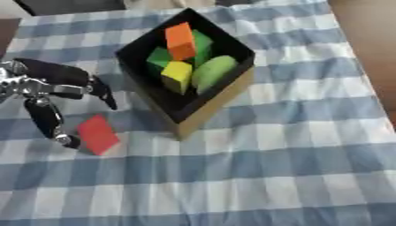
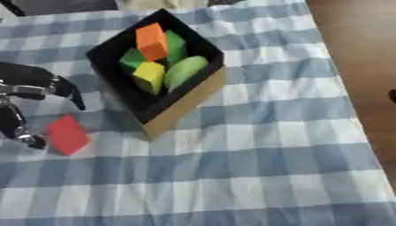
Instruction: Pick up objects on the table and place them in the box.
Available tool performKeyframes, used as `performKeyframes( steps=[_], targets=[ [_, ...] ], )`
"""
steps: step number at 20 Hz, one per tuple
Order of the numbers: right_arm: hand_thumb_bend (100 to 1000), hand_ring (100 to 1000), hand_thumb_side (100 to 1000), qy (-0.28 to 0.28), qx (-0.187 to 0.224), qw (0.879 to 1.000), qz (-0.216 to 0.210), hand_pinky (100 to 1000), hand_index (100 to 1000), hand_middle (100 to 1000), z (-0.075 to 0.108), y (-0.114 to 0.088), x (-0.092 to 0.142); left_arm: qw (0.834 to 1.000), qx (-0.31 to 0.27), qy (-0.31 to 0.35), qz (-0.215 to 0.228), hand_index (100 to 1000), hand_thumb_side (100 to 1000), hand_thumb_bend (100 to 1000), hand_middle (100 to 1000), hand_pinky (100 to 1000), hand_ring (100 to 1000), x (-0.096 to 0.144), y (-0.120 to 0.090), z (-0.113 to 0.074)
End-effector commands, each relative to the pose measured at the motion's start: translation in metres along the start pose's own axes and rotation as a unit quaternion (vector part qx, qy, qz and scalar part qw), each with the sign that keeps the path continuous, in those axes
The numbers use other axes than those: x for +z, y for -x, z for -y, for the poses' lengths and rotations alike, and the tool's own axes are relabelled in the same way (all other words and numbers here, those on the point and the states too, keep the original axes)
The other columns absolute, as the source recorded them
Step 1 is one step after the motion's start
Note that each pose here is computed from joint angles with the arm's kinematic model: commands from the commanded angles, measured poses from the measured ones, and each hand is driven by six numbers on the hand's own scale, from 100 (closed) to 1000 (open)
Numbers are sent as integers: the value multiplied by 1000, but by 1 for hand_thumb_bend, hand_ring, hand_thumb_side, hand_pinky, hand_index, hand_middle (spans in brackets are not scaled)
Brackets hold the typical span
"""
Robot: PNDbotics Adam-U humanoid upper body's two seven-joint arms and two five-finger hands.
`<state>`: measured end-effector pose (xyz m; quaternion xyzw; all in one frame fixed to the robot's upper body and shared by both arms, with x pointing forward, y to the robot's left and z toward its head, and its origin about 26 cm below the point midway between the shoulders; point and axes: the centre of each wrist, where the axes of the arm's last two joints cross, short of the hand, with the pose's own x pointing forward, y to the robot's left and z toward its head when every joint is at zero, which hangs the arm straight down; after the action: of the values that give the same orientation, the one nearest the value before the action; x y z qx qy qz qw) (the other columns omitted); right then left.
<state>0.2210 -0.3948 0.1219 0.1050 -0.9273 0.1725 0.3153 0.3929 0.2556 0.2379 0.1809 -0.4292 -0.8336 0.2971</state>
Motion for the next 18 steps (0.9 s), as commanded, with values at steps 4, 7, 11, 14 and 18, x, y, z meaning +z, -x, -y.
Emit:
performKeyframes(
  steps=[4,7,11,14,18],
  targets=[
    [100,1000,523,-39,29,999,23,1000,1000,336,1,-5,-6,999,-33,29,12,829,100,523,744,814,822,1,3,-5],
    [100,1000,523,-38,29,999,22,1000,1000,335,1,-5,-6,999,-31,30,12,819,100,498,735,806,814,-4,3,-5],
    [100,1000,523,-36,29,999,22,1000,1000,334,1,-5,-6,999,-29,35,14,791,100,489,703,791,790,-7,3,-2],
    [100,1000,523,-35,29,999,22,1000,1000,333,1,-5,-6,999,-30,36,10,759,100,445,671,774,765,-8,3,-1],
    [100,1000,523,-34,29,999,21,1000,1000,332,1,-5,-5,999,-30,32,11,700,100,384,613,754,726,-8,2,-1]
  ],
)
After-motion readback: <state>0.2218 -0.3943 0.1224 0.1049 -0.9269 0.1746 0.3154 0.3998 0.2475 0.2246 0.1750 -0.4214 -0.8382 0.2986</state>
